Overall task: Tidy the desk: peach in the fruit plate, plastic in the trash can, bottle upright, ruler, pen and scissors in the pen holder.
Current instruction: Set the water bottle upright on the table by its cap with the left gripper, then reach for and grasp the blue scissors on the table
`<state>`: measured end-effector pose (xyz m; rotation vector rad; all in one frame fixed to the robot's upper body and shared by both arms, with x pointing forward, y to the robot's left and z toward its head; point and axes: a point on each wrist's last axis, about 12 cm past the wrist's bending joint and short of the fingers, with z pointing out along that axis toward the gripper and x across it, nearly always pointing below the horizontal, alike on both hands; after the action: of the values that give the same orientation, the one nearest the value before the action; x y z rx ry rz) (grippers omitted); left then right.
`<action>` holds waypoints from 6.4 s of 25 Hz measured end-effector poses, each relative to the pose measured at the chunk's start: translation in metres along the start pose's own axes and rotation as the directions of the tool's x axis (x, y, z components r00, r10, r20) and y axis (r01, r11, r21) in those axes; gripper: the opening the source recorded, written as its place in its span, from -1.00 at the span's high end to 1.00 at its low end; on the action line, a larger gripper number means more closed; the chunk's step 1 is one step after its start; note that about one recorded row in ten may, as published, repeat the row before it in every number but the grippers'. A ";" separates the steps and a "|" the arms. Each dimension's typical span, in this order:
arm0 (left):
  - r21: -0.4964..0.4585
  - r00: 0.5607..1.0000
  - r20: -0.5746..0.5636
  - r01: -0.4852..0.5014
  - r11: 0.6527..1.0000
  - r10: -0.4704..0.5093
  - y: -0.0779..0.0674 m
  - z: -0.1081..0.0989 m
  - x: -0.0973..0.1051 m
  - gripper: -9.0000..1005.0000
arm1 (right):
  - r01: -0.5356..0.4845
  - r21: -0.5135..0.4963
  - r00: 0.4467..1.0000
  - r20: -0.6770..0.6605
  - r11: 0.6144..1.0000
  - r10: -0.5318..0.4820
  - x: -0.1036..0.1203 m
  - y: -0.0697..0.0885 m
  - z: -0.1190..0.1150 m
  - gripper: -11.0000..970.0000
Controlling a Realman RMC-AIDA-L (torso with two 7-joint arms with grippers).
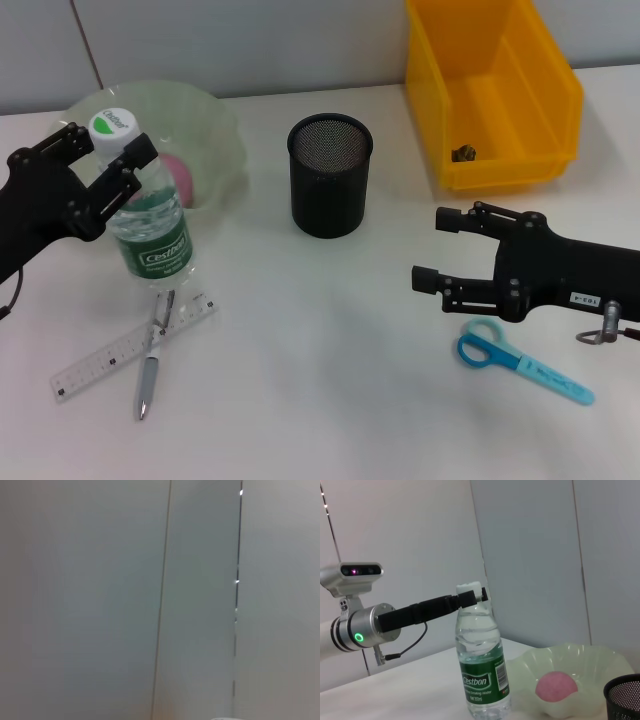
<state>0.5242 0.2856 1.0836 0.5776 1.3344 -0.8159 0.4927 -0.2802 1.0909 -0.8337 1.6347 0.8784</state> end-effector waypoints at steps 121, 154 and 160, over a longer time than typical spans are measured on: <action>-0.060 0.981 -0.005 -0.194 0.979 0.194 -0.045 -0.084 0.022 -0.62 | -0.001 0.013 1.000 0.004 1.000 0.001 -0.005 -0.006 -0.002 -0.72; 0.247 0.961 -0.254 -0.041 0.968 0.106 -0.052 -0.051 0.044 -0.62 | -0.075 0.396 0.459 -0.801 0.915 0.384 -0.139 -0.020 0.004 -0.71; 0.248 0.960 -0.257 -0.046 0.968 0.112 -0.050 -0.047 0.044 -0.62 | 0.082 0.201 0.352 -0.922 0.976 0.160 -0.126 -0.003 0.022 -0.71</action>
<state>0.4580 0.2834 1.0365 0.9556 1.4581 -0.8603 0.5312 -0.2507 1.2093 -1.2672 2.7221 0.1238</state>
